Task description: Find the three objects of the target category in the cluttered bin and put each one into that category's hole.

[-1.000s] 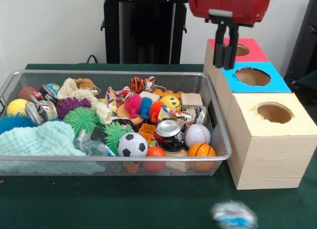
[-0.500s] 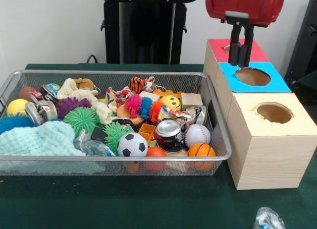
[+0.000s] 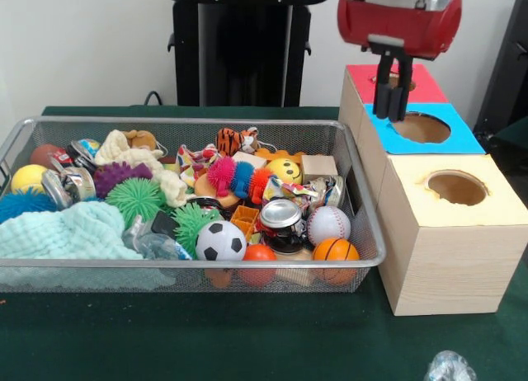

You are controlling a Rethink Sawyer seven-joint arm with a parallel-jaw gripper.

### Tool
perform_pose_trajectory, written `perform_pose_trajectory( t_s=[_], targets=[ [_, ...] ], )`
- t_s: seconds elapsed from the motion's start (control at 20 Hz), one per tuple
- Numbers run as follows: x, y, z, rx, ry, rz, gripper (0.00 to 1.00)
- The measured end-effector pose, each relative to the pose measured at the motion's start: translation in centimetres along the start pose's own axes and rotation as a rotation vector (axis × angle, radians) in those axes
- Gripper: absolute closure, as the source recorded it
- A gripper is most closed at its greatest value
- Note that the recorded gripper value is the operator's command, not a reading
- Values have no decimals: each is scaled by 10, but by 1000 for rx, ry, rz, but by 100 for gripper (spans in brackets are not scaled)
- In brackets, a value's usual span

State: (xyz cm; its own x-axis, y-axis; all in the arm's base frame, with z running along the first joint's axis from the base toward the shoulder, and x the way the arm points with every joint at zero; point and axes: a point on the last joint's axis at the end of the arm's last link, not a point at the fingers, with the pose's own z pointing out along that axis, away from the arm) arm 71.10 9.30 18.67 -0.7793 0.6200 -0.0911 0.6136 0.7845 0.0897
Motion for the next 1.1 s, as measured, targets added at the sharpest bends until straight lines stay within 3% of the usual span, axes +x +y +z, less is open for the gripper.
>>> perform_pose_trajectory(
  t_s=[0.15,0.35,0.65,0.9,1.1],
  targets=[
    [-10,-14,16,8,15,22,100],
    [-20,-41,37,51,21,27,100],
    [-24,-69,48,121,-20,-36,100],
    [-25,-72,58,117,-67,-72,100],
    [-28,-72,80,78,-138,-103,100]
  ],
)
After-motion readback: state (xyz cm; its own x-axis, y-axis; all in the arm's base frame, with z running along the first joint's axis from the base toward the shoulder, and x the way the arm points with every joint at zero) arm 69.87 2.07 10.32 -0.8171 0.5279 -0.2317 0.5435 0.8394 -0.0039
